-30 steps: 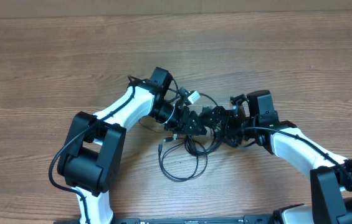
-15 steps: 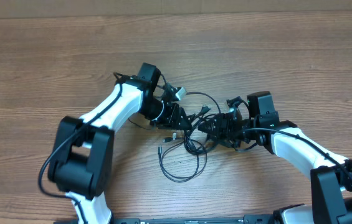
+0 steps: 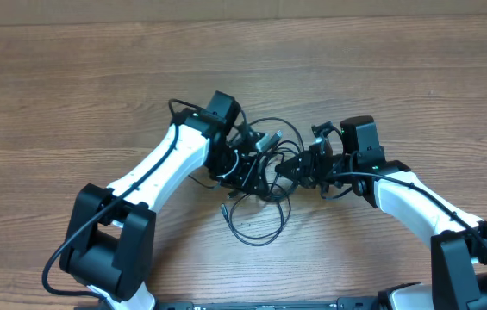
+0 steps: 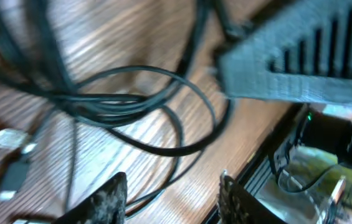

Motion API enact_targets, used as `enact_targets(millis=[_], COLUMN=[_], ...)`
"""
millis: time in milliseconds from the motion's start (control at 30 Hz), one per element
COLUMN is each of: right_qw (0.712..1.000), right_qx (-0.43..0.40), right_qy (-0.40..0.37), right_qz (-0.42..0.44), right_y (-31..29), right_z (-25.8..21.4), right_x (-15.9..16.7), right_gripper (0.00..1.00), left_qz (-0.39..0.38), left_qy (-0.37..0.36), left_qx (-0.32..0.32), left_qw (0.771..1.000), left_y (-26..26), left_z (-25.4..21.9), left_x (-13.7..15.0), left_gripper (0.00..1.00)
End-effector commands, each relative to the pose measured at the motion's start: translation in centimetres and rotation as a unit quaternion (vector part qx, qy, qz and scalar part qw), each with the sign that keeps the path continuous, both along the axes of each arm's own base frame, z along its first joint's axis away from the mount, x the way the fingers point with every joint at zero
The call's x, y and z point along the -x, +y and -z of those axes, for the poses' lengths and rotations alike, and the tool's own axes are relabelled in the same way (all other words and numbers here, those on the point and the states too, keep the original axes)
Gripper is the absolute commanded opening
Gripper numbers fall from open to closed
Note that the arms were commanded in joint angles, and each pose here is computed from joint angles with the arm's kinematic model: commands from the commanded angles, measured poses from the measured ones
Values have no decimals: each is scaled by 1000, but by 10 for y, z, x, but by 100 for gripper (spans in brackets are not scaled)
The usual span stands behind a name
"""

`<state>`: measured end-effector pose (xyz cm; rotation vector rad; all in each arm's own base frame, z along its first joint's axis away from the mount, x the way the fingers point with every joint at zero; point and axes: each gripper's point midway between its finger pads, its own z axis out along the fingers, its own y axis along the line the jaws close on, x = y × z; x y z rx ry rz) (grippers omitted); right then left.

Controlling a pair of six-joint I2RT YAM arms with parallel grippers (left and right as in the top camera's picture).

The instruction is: Untangle cables

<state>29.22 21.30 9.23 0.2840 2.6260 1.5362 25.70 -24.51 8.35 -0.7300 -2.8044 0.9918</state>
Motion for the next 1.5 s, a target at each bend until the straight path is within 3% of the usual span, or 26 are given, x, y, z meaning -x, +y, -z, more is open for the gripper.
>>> enact_targets(millis=[0, 200, 400, 467, 533, 633, 767, 833, 933, 1033, 1300, 1467], right_qw=[1000, 1000, 1000, 1000, 1000, 999, 998, 997, 996, 995, 986, 981], right_qx=[-10, -16, -27, -29, -29, -27, -11, -3, 3, 25, 68, 108], right_qy=[0, 2, 4, 4, 3, -10, -36, -43, -53, -63, -96, -114], right_qz=[6, 1, -10, -11, -12, -21, -50, -64, -77, -73, -116, -115], right_y=[5, 6, 9, 9, 9, 9, 7, 6, 5, 2, 30, 37], right_z=[-11, -12, -16, -16, -16, -16, -10, -6, -4, 2, 9, 13], right_x=[-7, -5, -2, -1, -1, -1, 7, 13, 16, 13, 26, 23], right_gripper=[4, 4, 4, 4, 4, 8, 35, 46, 53, 55, 58, 58], left_qz=[30, 8, -54, -53, -53, -58, -82, -102, -124, -144, -88, -90], left_qy=[-25, -53, -72, -69, -67, -67, -63, -46, -23, 17, 19, 7], left_qx=[21, 14, -57, -59, -63, -63, -42, 0, 53, 113, 102, 47], left_qw=[999, 998, 994, 994, 994, 994, 994, 994, 991, 983, 991, 995], left_y=[-14, -25, -11, -9, -7, -4, 5, 9, 16, 24, 17, 29], left_z=[-7, 1, 29, 35, 38, 38, 22, 3, -17, -33, -28, -13], left_x=[2, -9, -22, -18, -16, -19, -32, -41, -51, -53, -29, -30], left_gripper=[51, 54, 54, 43, 4, 4, 4, 4, 4, 4, 4, 4])
